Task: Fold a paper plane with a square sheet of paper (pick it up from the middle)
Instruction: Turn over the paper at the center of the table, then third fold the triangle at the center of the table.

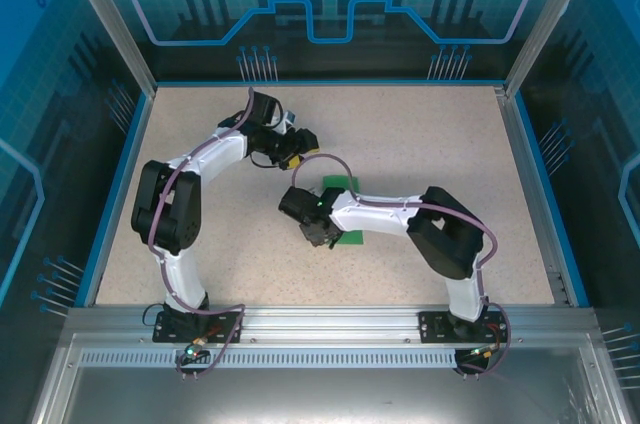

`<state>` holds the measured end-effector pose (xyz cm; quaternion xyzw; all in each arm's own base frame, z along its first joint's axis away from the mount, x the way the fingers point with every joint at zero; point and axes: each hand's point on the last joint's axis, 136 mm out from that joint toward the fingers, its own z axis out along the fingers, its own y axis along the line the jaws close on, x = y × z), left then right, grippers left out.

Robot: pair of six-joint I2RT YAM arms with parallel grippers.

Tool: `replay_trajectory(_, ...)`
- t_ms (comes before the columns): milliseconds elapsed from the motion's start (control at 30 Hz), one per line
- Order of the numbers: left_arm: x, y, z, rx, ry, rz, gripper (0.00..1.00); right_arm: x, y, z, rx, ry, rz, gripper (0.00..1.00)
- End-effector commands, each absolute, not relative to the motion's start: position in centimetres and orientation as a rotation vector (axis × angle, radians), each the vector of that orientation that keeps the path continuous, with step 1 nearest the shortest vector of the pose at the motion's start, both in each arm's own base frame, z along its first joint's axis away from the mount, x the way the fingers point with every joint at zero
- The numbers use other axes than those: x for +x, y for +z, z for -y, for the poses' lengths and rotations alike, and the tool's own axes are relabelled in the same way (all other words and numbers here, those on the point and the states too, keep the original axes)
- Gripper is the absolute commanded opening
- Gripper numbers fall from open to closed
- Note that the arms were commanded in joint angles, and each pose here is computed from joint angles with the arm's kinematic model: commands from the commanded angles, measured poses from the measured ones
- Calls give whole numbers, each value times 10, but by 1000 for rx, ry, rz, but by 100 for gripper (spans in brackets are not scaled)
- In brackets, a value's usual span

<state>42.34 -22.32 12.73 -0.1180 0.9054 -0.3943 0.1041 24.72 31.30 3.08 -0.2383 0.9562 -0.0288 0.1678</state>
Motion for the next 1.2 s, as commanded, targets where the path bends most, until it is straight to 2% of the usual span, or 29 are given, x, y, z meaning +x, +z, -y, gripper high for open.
replay_trajectory(0, 410, 129, 225, -298, -1156, -2708, 63, 249, 60, -331, -626, 180, -2662, 45)
replay_trajectory(133, 392, 127, 231, -254, -1142, -2733, 62, 248, 78, -314, -597, 232, -2650, 46)
replay_trajectory(400, 350, 132, 259, -76, -1181, -2766, 57, 243, 83, -250, -420, 309, -2691, 48)
replay_trajectory(567, 326, 121, 290, 66, -1164, -2817, 47, 243, 81, -219, -271, 379, -2702, 50)
replay_trajectory(767, 319, 92, 298, 122, -1078, -2869, 31, 243, 84, -192, -99, 406, -2648, 54)
replay_trajectory(1167, 312, 45, 297, 184, -950, -2978, 20, 233, 72, -179, 77, 545, -2618, 56)
